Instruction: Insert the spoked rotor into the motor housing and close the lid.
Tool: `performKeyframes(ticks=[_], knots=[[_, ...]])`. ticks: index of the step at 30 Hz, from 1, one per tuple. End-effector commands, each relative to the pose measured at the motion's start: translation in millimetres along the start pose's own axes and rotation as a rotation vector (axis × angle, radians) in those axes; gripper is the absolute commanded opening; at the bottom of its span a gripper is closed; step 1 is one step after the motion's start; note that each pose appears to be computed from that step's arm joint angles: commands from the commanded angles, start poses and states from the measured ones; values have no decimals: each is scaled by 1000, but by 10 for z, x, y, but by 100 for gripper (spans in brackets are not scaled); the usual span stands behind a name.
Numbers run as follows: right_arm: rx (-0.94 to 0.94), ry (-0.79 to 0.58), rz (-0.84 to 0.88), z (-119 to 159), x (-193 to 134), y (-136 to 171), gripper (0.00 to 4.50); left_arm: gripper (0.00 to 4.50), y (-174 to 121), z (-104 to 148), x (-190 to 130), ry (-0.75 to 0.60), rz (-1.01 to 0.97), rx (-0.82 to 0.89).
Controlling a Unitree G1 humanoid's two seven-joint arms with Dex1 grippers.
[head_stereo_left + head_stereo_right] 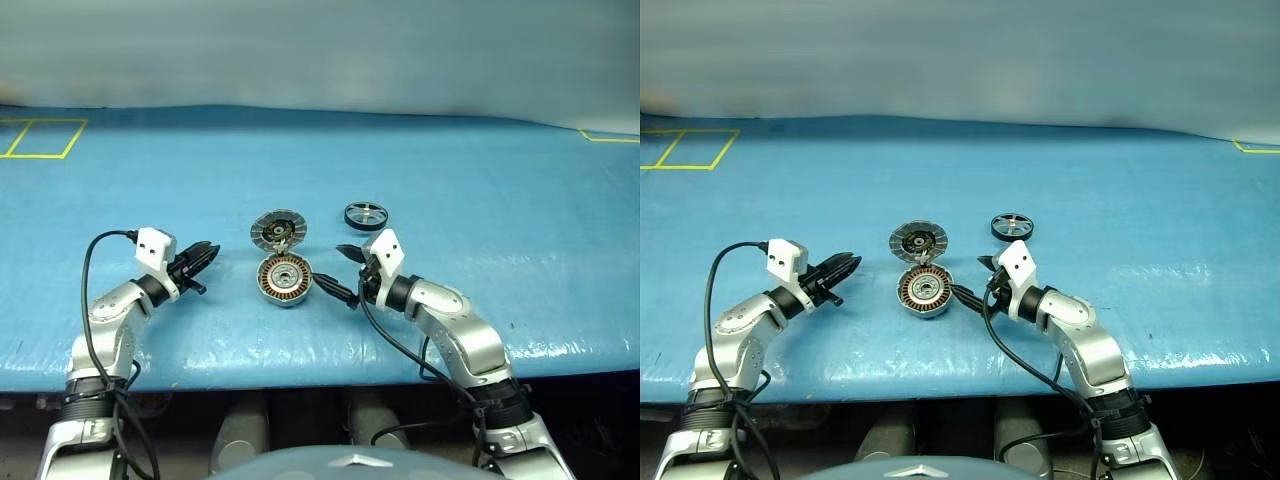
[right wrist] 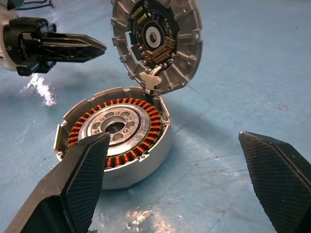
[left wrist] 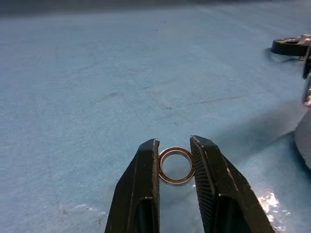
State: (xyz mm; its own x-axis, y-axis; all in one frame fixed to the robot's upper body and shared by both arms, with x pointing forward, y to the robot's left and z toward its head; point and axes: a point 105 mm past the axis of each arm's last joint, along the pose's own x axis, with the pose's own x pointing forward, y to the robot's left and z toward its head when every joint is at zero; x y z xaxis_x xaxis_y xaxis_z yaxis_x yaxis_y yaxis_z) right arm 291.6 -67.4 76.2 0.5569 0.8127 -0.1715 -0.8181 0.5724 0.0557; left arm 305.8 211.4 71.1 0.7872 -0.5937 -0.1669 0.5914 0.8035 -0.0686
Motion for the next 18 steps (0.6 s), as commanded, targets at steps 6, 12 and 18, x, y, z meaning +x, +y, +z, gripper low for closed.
performKeyframes(ticks=[6,12,18], knots=[[-88,8,147,1,-57,175,450,65,-579,264,120,-20,-333,69],[-130,67,152,-95,-115,175,450,65,-742,283,286,7,-435,103],[-131,64,127,-112,-119,172,450,65,-824,167,406,78,-494,119]])
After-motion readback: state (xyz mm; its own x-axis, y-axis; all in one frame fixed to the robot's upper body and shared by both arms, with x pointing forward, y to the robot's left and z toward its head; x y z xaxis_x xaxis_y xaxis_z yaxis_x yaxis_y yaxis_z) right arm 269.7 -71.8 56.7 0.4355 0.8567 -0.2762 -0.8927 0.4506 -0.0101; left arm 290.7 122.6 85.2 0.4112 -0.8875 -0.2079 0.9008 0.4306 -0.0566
